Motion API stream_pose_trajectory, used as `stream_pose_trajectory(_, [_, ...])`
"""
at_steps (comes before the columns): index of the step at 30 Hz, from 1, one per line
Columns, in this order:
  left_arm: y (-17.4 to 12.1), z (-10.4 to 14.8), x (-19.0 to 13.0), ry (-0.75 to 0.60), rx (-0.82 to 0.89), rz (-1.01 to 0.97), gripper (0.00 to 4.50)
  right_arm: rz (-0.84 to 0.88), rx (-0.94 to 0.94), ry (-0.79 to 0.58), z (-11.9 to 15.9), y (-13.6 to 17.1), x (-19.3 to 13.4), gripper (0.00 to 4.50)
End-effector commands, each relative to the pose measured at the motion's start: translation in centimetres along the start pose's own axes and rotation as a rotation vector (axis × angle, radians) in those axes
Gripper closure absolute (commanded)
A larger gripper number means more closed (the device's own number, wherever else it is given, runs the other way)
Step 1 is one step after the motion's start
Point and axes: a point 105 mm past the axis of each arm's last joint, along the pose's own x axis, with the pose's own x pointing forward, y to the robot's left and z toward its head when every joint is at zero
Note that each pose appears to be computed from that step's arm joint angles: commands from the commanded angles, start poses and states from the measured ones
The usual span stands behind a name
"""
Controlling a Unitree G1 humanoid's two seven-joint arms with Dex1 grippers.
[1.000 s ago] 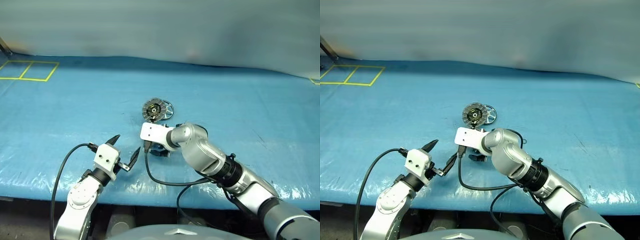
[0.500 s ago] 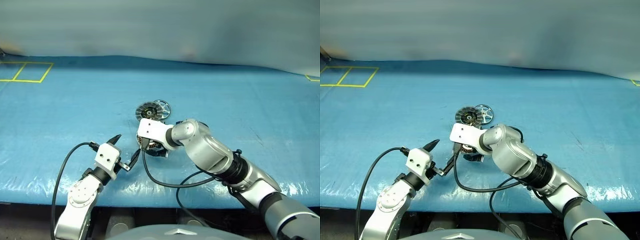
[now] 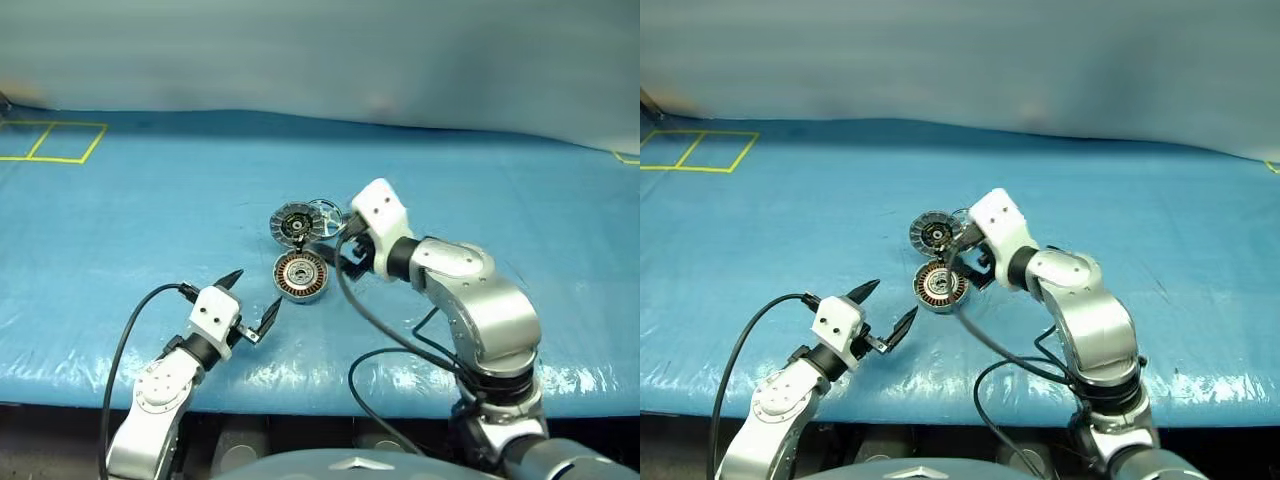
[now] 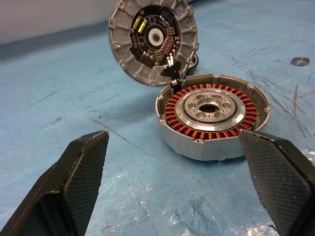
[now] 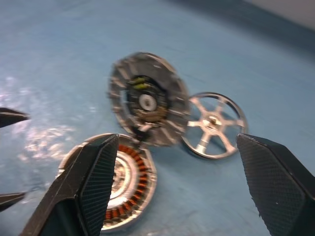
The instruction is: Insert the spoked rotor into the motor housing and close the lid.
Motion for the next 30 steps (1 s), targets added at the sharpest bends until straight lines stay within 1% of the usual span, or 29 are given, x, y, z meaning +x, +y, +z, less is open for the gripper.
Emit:
stream_pose_trajectory(1, [-0.5, 1.4, 0.6, -0.047, 0.017, -0.050, 0.00, -0.341, 0.082, -0.075, -0.2, -4.8, -1.1, 0.49])
stream_pose_trajectory(4, [-0.7, 1.6, 1.3, -0.054, 0.021, -0.083, 0.00, -0.523, 0.187, -0.050, -2.7, -6.6, -0.9, 0.49])
stream_pose_trajectory(8, [-0.9, 2.0, 1.9, -0.070, 0.021, -0.108, 0.00, -0.672, 0.176, 0.014, -6.3, -7.0, -0.1, 0.49])
stream_pose_trajectory(12, [-0.8, 1.9, 1.8, -0.065, 0.024, -0.108, 0.00, -0.673, 0.220, 0.079, -9.4, -6.0, 0.3, 0.49])
stream_pose_trajectory(15, [-0.8, 1.9, 1.7, -0.060, 0.021, -0.100, 0.00, -0.665, 0.233, 0.106, -10.6, -5.4, 0.1, 0.49])
stream_pose_trajectory(19, [-0.8, 1.8, 1.5, -0.052, 0.019, -0.095, 0.00, -0.634, 0.259, 0.108, -11.0, -4.7, 0.0, 0.49])
stream_pose_trajectory(24, [-0.8, 1.7, 1.3, -0.047, 0.016, -0.093, 0.00, -0.585, 0.367, -0.001, -9.0, -4.2, 0.0, 0.49])
stream_pose_trajectory(27, [-0.8, 1.7, 1.3, -0.047, 0.016, -0.096, 0.00, -0.577, 0.366, -0.016, -8.5, -4.2, 0.0, 0.49])
stream_pose_trajectory(30, [-0.8, 1.7, 1.3, -0.048, 0.015, -0.096, 0.00, -0.570, 0.363, -0.010, -8.6, -4.1, 0.1, 0.49])
